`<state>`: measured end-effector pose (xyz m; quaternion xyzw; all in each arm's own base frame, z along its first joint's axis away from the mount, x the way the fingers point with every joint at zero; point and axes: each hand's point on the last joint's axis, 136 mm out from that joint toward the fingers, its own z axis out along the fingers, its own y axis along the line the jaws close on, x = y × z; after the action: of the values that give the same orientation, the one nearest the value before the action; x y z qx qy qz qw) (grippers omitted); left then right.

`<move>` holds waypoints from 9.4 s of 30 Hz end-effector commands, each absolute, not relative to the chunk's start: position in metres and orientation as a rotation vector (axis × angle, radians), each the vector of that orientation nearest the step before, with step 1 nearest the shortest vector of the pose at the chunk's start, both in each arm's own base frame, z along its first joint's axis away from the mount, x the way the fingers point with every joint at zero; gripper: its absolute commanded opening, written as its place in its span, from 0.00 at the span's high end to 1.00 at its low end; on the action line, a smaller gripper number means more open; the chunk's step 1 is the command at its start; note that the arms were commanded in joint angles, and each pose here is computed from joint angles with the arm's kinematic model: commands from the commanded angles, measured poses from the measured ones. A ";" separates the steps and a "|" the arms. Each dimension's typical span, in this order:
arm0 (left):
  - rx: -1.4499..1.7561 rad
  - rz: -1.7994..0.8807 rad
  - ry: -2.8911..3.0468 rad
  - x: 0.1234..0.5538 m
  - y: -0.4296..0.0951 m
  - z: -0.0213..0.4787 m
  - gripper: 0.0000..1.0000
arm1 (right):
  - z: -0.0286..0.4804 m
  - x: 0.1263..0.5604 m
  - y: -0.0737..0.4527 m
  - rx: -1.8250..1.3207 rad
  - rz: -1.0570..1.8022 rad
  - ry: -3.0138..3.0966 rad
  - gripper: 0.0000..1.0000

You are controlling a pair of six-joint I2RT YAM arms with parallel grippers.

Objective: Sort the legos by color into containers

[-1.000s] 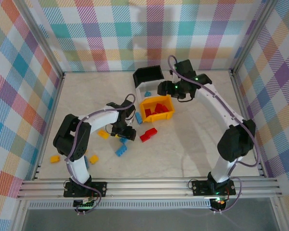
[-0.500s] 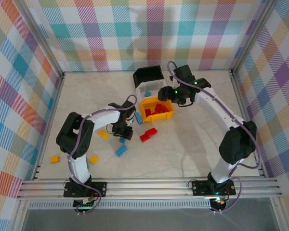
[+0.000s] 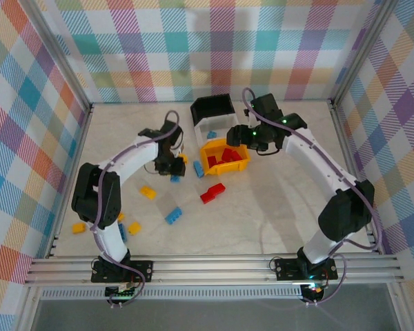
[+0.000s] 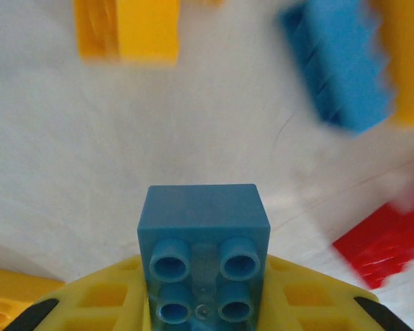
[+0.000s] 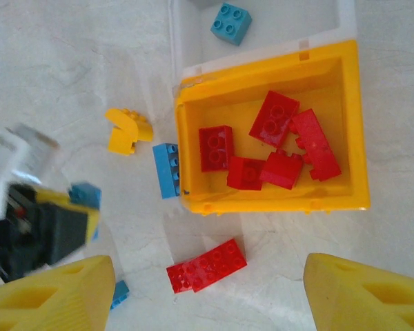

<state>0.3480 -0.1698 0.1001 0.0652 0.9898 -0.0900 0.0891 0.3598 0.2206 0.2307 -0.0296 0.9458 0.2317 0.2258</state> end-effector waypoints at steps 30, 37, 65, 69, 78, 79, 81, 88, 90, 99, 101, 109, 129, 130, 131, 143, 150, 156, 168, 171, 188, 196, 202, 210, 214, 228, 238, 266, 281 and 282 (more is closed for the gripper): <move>0.050 -0.720 2.676 0.511 -0.297 0.162 0.43 | 0.213 0.326 0.225 -0.108 0.717 2.716 0.26; 0.242 -0.437 2.751 0.425 -0.248 0.180 0.41 | 0.205 0.327 0.248 -0.164 0.745 2.738 0.25; 0.641 -0.236 3.122 0.197 -0.177 0.064 0.39 | 0.194 0.312 0.262 -0.061 0.825 2.721 0.25; 0.640 -0.187 3.179 0.196 -0.174 0.052 0.40 | 0.190 0.311 0.262 -0.058 0.821 2.726 0.25; 0.678 -0.128 3.253 0.193 -0.171 0.039 0.44 | 0.180 0.313 0.261 -0.040 0.805 2.742 0.25; 0.682 -0.122 3.263 0.193 -0.171 0.037 0.45 | 0.179 0.313 0.261 -0.039 0.805 2.744 0.25; 0.690 -0.108 3.287 0.191 -0.171 0.032 0.48 | 0.178 0.314 0.262 -0.036 0.804 2.747 0.25; 0.711 -0.061 3.302 0.195 -0.169 0.027 0.68 | 0.178 0.318 0.261 -0.049 0.775 2.745 0.25; 0.713 -0.059 3.301 0.198 -0.169 0.028 0.71 | 0.179 0.318 0.259 -0.057 0.762 2.743 0.25; 0.491 -0.269 3.110 0.278 -0.197 0.089 0.78 | 0.203 0.325 0.240 -0.056 0.716 2.697 0.24; 0.422 -0.338 3.032 0.310 -0.208 0.111 0.78 | 0.209 0.328 0.233 -0.042 0.719 2.686 0.24; 0.066 -0.565 2.731 0.449 -0.253 0.167 0.78 | 0.223 0.337 0.215 -0.048 0.706 2.668 0.24; -0.054 -0.646 2.621 0.528 -0.310 0.136 0.56 | 0.215 0.339 0.216 -0.084 0.736 2.693 0.24; -0.044 -0.647 2.616 0.527 -0.310 0.141 0.52 | 0.215 0.340 0.218 -0.081 0.748 2.694 0.24; -0.034 -0.639 2.612 0.525 -0.308 0.146 0.48 | 0.215 0.340 0.219 -0.077 0.757 2.694 0.24; -0.101 -0.290 2.670 0.442 -0.209 0.184 0.39 | 0.202 0.330 0.231 -0.072 0.813 2.722 0.24; -0.326 -0.361 2.826 0.391 -0.195 0.134 0.37 | 0.194 0.328 0.237 -0.084 0.820 2.739 0.24; -0.452 -0.422 2.885 0.390 -0.207 0.105 0.35 | 0.192 0.324 0.235 -0.086 0.812 2.740 0.24; -0.513 -0.465 2.962 0.401 -0.228 0.063 0.35 | 0.186 0.314 0.221 -0.104 0.733 2.747 0.24; -0.520 -0.465 2.972 0.402 -0.229 0.056 0.35 | 0.185 0.315 0.221 -0.113 0.727 2.748 0.24; -0.523 -0.419 3.047 0.393 -0.228 0.024 0.46 | 0.184 0.317 0.221 -0.137 0.711 2.750 0.24; -0.501 -0.394 3.069 0.384 -0.224 0.021 0.52 | 0.184 0.316 0.220 -0.130 0.709 2.747 0.23; -0.485 -0.407 3.064 0.381 -0.223 0.026 0.68 | 0.187 0.316 0.219 -0.128 0.709 2.739 0.23; -0.429 -0.398 3.056 0.376 -0.215 0.046 0.80 | 0.190 0.315 0.217 -0.129 0.702 2.726 0.23; -0.442 -0.414 3.027 0.378 -0.208 0.065 0.81 | 0.192 0.315 0.214 -0.132 0.689 2.721 0.23; -0.504 -0.659 2.754 0.495 -0.244 0.137 0.79 | 0.197 0.320 0.194 -0.112 0.669 2.723 0.23; -0.587 -0.886 2.622 0.561 -0.298 0.116 0.74 | 0.198 0.320 0.181 -0.088 0.657 2.724 0.23; -0.209 -0.478 2.723 0.419 -0.201 0.201 0.18 | 0.186 0.292 0.229 -0.150 0.848 2.810 0.23; -0.286 -0.317 2.840 0.281 -0.121 0.148 0.17 | 0.094 0.268 0.293 -0.550 0.710 3.029 0.00; -0.289 -0.317 2.837 0.279 -0.120 0.149 0.17 | 0.088 0.269 0.292 -0.601 0.687 3.030 0.00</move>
<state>0.2831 -0.1289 0.1379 -0.1010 0.9819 -0.1104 0.1157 0.2623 0.2880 0.0915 -0.1474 0.9645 0.2184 -0.0156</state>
